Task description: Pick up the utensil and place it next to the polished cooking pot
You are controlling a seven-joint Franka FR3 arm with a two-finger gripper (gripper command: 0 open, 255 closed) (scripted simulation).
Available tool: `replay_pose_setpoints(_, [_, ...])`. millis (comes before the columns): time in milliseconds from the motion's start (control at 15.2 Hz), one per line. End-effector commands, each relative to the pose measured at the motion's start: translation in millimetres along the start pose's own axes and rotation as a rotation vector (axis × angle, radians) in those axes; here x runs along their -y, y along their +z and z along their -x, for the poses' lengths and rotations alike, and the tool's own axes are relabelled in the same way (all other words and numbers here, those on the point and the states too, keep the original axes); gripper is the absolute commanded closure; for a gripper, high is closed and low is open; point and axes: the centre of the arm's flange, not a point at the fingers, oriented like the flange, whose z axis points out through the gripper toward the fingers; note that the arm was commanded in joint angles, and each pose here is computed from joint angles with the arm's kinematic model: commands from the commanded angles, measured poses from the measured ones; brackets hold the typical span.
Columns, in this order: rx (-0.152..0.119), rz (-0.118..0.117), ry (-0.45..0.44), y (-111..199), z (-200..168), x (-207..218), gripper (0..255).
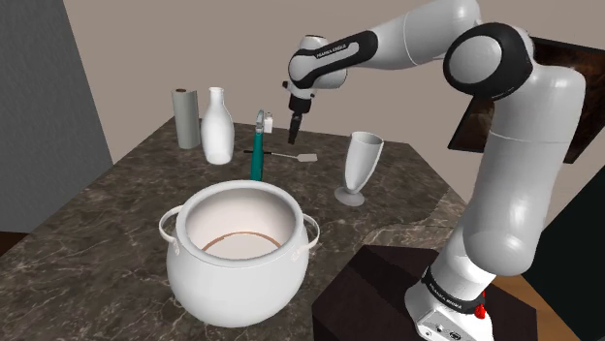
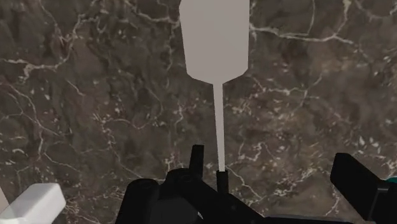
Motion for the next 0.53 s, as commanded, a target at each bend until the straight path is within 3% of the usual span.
replay_pose_setpoints(0, [0.006, -0.007, -0.048, 21.0, -15.8, -14.2, 0])
replay_pose_setpoints(198, [0.014, -0.016, -0.104, 43.1, -36.6, -27.9, 0])
replay_pose_setpoints(462, [0.014, -0.016, -0.104, 64.2, -36.3, -27.6, 0])
